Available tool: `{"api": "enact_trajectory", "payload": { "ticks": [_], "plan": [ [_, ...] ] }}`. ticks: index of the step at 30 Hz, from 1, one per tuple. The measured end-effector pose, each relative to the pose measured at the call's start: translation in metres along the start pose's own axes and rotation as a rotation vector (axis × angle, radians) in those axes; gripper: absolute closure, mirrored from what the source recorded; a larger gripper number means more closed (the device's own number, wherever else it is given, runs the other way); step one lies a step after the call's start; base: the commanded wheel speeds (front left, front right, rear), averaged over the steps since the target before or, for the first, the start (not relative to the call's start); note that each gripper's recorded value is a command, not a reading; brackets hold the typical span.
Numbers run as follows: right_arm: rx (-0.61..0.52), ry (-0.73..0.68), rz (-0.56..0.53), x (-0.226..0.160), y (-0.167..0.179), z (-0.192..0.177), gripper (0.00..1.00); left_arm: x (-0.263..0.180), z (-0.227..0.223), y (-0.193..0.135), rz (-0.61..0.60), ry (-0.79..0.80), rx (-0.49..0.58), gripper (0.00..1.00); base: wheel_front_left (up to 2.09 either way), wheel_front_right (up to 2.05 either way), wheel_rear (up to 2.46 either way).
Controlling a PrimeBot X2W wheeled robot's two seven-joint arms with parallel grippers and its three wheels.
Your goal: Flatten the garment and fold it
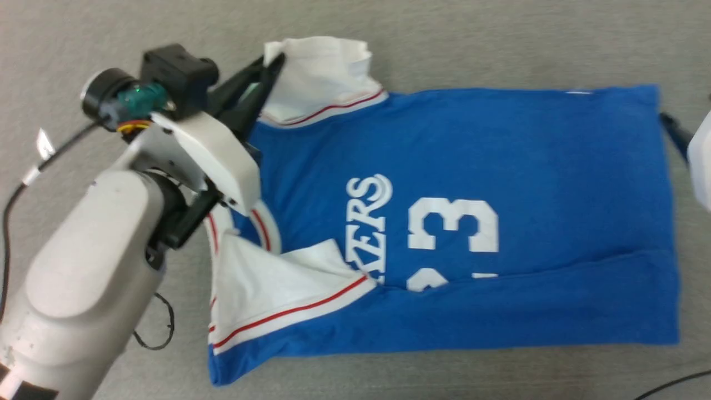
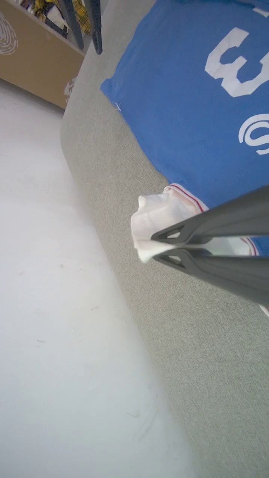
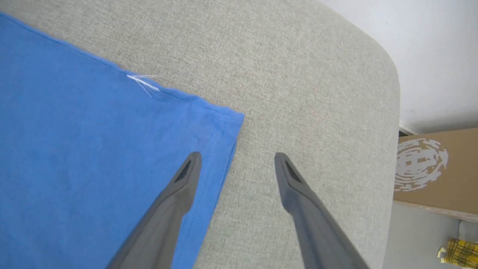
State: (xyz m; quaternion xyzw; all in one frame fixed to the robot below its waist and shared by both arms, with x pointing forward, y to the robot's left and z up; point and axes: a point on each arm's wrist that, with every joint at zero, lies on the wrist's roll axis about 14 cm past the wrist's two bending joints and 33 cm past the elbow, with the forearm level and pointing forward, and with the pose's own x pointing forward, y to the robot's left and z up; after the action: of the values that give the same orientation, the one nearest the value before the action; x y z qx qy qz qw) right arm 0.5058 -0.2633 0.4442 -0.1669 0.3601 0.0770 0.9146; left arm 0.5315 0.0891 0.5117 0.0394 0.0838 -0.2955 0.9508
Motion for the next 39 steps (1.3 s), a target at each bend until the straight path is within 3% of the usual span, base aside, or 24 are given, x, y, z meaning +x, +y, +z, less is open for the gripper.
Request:
{"api": "enact_trajectory", "payload": {
  "ticks": [9,13,14,15,16,27,39],
  "plan": [
    [-0.165,0.190,0.012,0.063,0.006,-0.021,0.00,-0.016,-0.023,-0.002,0.031,0.022,-0.032,1.00,0.00,0.00,0.00],
    [-0.192,0.210,0.033,0.081,0.012,-0.024,0.00,-0.019,-0.033,-0.001,0.046,0.043,-0.049,1.00,0.00,0.00,0.00],
    [-0.195,0.215,0.041,0.084,0.013,-0.024,0.29,-0.020,-0.036,0.000,0.051,0.049,-0.053,1.00,0.00,0.00,0.00],
    [-0.198,0.221,0.050,0.087,0.015,-0.026,0.87,-0.021,-0.038,0.002,0.057,0.052,-0.057,1.00,0.00,0.00,0.00],
    [-0.202,0.226,0.059,0.089,0.018,-0.026,1.00,-0.022,-0.040,0.003,0.063,0.055,-0.059,1.00,0.00,0.00,0.00],
    [-0.120,0.102,0.078,0.078,0.022,-0.014,1.00,-0.039,-0.041,0.019,0.168,0.034,-0.096,1.00,0.00,0.00,0.00],
    [-0.001,-0.158,0.013,0.011,0.000,0.007,1.00,-0.081,-0.017,0.005,0.233,-0.027,-0.155,1.00,0.00,0.00,0.00]
  ]
}}
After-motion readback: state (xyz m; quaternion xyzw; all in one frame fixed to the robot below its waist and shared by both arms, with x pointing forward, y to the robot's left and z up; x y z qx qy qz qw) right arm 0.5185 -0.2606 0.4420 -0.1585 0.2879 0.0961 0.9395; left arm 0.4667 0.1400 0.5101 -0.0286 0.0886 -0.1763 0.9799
